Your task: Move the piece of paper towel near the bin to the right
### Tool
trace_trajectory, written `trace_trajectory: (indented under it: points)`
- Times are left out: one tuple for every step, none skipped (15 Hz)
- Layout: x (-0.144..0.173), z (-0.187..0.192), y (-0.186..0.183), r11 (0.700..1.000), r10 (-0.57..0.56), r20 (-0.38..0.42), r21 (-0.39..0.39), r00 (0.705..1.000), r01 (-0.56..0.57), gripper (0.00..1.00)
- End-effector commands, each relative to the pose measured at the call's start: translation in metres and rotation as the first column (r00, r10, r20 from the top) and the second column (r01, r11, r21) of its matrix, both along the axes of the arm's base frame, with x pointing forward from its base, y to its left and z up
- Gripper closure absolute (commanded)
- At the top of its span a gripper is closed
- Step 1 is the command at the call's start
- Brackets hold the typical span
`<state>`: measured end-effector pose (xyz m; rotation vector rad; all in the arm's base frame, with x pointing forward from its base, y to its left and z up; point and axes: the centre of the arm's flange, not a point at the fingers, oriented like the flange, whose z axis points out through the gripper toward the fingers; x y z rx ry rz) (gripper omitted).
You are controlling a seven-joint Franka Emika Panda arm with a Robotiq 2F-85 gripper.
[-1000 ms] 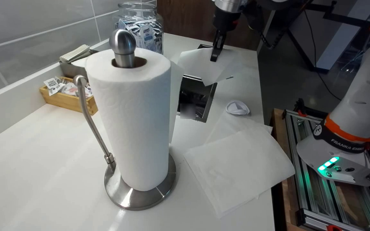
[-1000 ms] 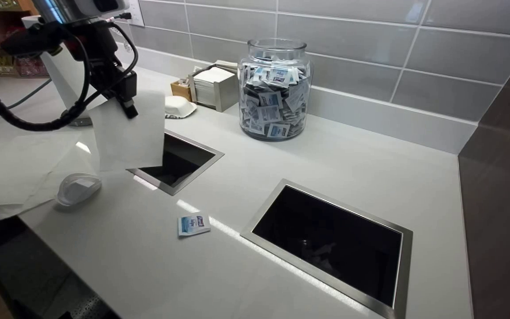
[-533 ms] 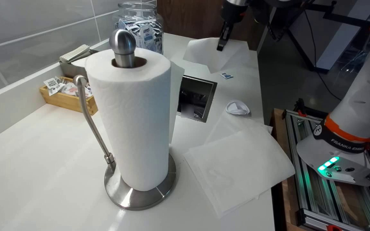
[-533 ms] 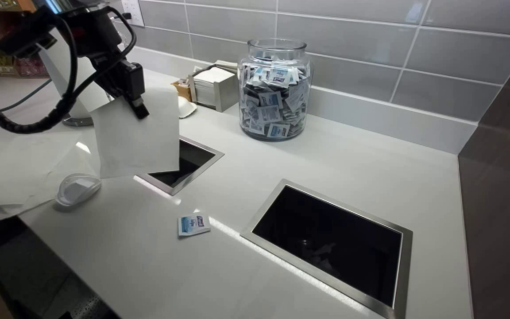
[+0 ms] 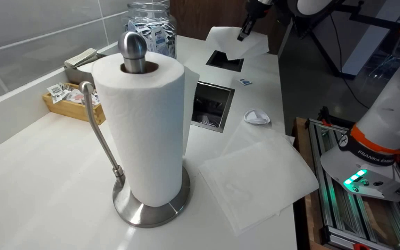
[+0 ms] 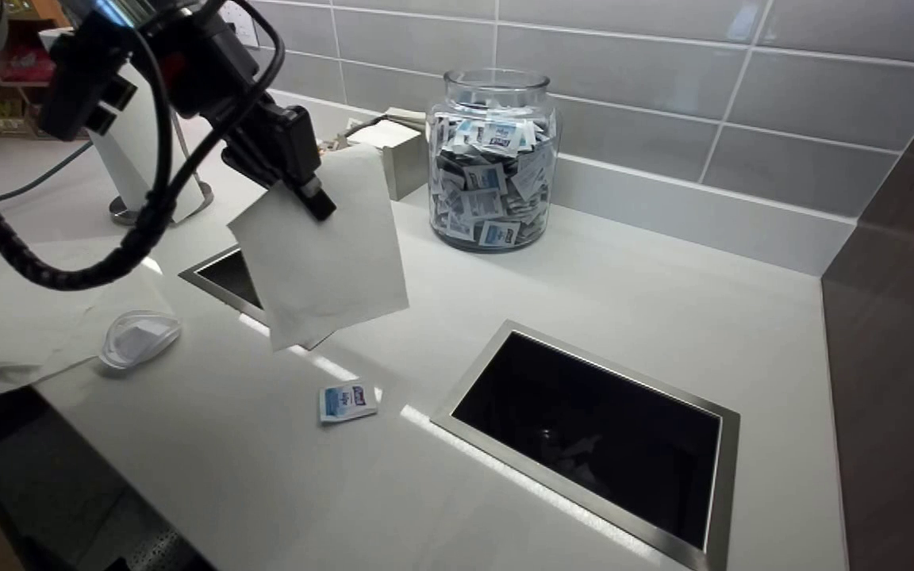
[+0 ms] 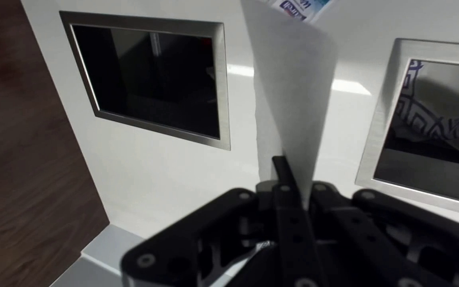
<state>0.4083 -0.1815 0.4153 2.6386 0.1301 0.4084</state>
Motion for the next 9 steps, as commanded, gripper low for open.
trace_trajectory:
  points:
    - [0.017,-0.023,-0.025,1.0,0.015,0.044,-0.001,0.999,-0.015,1.0]
    - [0.021,-0.026,-0.032,1.0,0.009,0.049,0.006,0.999,-0.009,1.0]
    - [0.024,-0.029,-0.038,1.0,0.01,0.055,0.014,0.998,-0.011,1.0]
    - [0.028,-0.033,-0.045,1.0,0.006,0.055,0.021,0.998,-0.007,1.0]
    - [0.031,-0.038,-0.05,1.0,0.007,0.053,0.026,0.999,-0.008,1.0]
    - [0.035,-0.042,-0.056,0.999,0.014,0.048,0.029,0.999,-0.015,1.0]
    - [0.039,-0.046,-0.061,0.999,0.017,0.049,0.04,0.999,-0.019,0.91]
    - [0.044,-0.05,-0.066,0.998,0.018,0.054,0.052,0.998,-0.021,0.98]
    - [0.049,-0.055,-0.069,0.998,0.025,0.052,0.058,0.998,-0.028,0.96]
